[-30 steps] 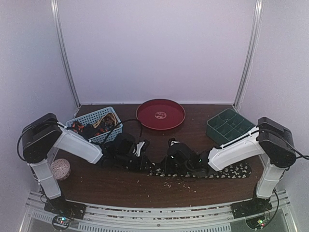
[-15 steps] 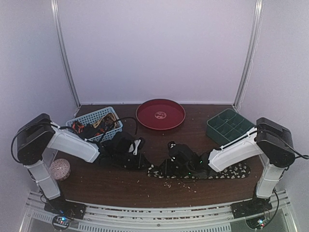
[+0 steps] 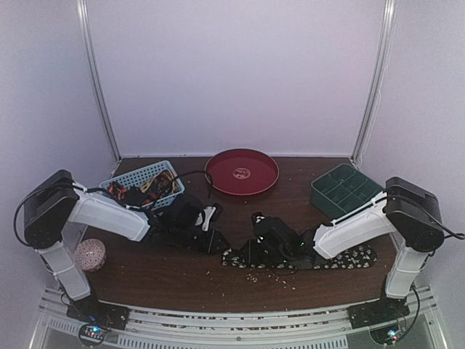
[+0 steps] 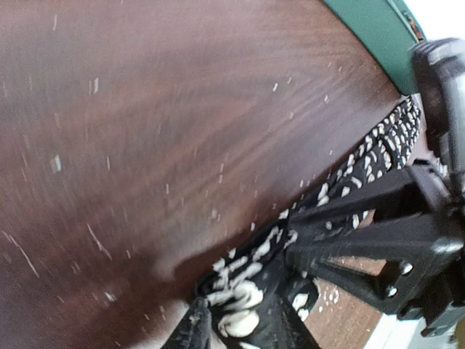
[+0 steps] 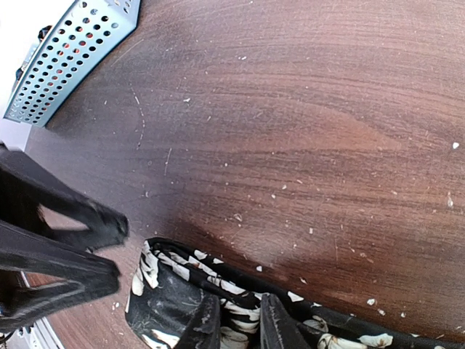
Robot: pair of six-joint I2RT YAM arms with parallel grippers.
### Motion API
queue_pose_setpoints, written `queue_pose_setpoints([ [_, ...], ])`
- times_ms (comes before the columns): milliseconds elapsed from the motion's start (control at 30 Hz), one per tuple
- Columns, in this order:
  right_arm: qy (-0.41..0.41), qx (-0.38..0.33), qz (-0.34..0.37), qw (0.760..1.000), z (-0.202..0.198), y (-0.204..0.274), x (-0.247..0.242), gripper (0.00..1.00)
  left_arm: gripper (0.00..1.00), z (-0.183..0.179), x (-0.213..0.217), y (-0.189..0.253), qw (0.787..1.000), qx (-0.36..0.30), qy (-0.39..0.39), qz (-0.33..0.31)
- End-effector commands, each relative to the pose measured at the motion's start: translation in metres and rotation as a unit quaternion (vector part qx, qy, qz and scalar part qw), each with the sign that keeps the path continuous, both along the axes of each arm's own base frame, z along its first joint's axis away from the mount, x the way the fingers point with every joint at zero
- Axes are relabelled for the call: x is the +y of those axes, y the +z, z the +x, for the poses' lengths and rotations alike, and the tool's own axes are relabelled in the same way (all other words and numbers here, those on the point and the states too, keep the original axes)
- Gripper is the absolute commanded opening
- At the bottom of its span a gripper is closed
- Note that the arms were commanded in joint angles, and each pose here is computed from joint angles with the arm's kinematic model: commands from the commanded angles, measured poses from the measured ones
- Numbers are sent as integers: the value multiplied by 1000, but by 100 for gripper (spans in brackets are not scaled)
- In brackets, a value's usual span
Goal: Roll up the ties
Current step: Roll the tie at the center of the board.
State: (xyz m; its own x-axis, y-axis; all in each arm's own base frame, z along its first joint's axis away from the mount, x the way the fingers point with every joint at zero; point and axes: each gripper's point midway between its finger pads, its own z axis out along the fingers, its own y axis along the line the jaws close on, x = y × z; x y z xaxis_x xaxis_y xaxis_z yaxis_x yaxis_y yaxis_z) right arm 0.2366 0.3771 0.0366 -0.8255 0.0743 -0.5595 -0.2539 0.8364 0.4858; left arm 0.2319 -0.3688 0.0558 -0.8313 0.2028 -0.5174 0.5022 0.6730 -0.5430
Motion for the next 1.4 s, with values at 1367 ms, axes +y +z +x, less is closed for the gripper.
queue_pose_setpoints([
  [1367,24,3,-14,1000,-14,-11,-10,21,0,-17,10,-34,996,76,31,-23],
])
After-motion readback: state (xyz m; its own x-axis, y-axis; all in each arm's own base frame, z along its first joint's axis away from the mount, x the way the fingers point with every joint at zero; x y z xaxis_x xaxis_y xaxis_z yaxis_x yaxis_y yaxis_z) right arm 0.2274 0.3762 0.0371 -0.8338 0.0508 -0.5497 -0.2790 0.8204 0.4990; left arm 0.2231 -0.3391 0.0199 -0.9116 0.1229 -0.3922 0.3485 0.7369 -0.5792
